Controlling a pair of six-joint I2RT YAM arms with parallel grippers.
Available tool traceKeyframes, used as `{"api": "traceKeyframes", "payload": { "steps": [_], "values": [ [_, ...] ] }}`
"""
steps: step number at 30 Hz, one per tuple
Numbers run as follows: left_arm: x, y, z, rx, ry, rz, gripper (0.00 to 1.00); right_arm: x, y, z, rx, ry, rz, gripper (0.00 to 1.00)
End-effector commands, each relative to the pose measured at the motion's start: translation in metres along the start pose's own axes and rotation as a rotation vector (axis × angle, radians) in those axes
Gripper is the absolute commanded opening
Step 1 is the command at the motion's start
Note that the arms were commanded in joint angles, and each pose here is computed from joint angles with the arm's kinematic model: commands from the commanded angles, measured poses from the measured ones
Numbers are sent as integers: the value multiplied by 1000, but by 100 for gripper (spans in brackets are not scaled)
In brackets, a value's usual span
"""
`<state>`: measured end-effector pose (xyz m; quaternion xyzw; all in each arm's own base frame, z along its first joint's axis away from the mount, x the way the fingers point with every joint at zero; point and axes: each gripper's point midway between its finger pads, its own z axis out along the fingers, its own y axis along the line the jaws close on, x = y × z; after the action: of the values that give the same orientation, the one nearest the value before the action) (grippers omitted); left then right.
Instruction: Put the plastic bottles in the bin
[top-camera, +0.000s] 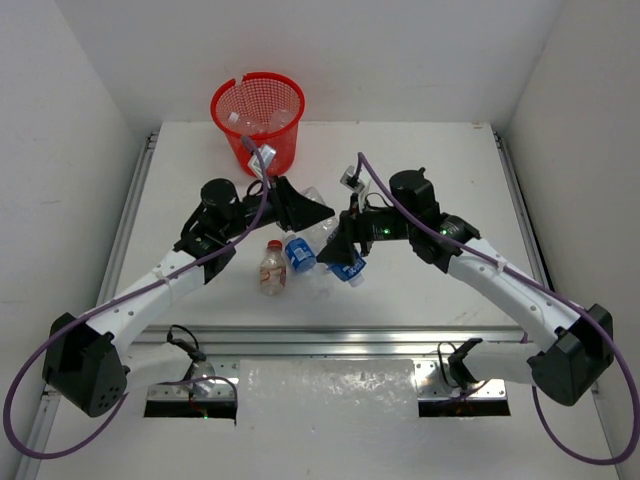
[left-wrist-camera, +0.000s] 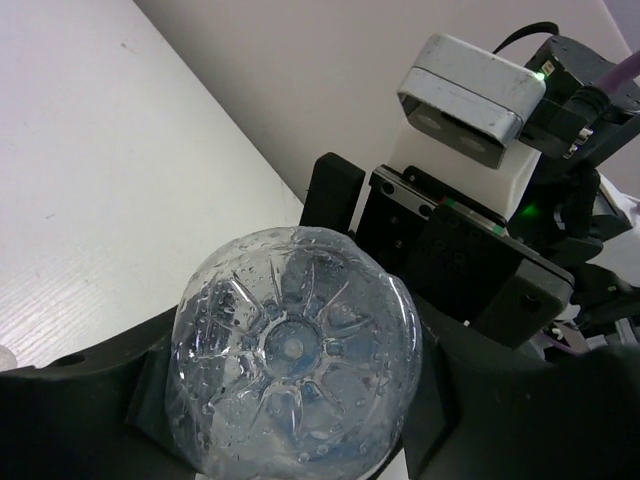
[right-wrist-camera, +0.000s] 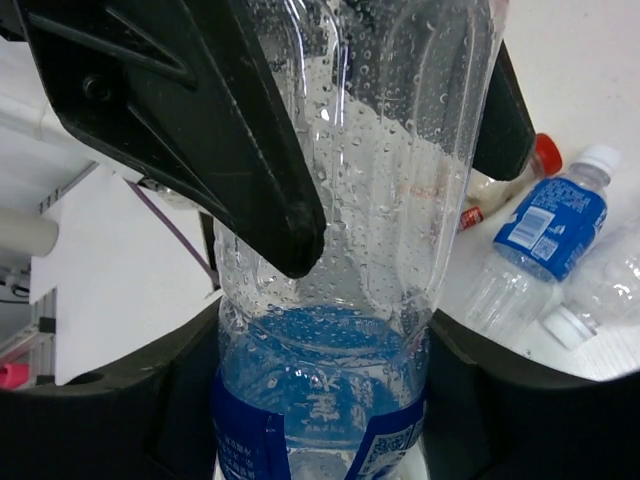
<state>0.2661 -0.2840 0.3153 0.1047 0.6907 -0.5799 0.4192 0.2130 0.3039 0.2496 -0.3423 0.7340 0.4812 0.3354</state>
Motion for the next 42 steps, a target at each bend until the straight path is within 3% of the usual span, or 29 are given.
{"api": "traceKeyframes", "payload": {
  "steps": [1,3,4,7,12,15,18,19,21,26,31,34,38,42],
  "values": [
    [-3,-3,2,-17,2,17,0,-26,7,-2,2,-65,-40,69],
    [-4,1,2,-48,0,-1,0,-27,6,-2,10,-68,-25,76],
    [-5,2,2,-52,-1,-9,0,-27,6,-2,13,-69,-17,92],
    [-6,8,1,-95,-11,-35,0,-27,3,-4,37,-75,-14,99],
    [-8,16,-1,-135,-28,-47,0,-28,-2,-7,80,-78,-12,99],
    [-10,22,-2,-144,-27,-62,0,-32,-19,-15,208,-82,0,99],
    [-20,26,-6,-153,-44,-64,0,-43,-54,-35,463,-110,49,99],
    [-24,32,-9,-168,-53,-68,0,-49,-79,-53,644,-154,110,99],
    [-34,37,-14,-182,-71,-67,0,-57,-89,-76,761,-199,196,99],
    [-57,53,-27,-230,-112,-76,0,-87,-74,-123,861,-384,207,99],
    [-115,69,-45,-350,-211,-32,0,-95,-51,-149,849,-457,180,99],
    [-171,95,-66,-548,-362,-27,0,-86,-43,-157,837,-457,177,99],
    [-249,98,-86,-677,-561,8,0,-58,-46,-157,837,-435,198,99],
    [-304,138,-104,-847,-722,33,0,-37,-47,-154,831,-393,218,99]
  ]
}}
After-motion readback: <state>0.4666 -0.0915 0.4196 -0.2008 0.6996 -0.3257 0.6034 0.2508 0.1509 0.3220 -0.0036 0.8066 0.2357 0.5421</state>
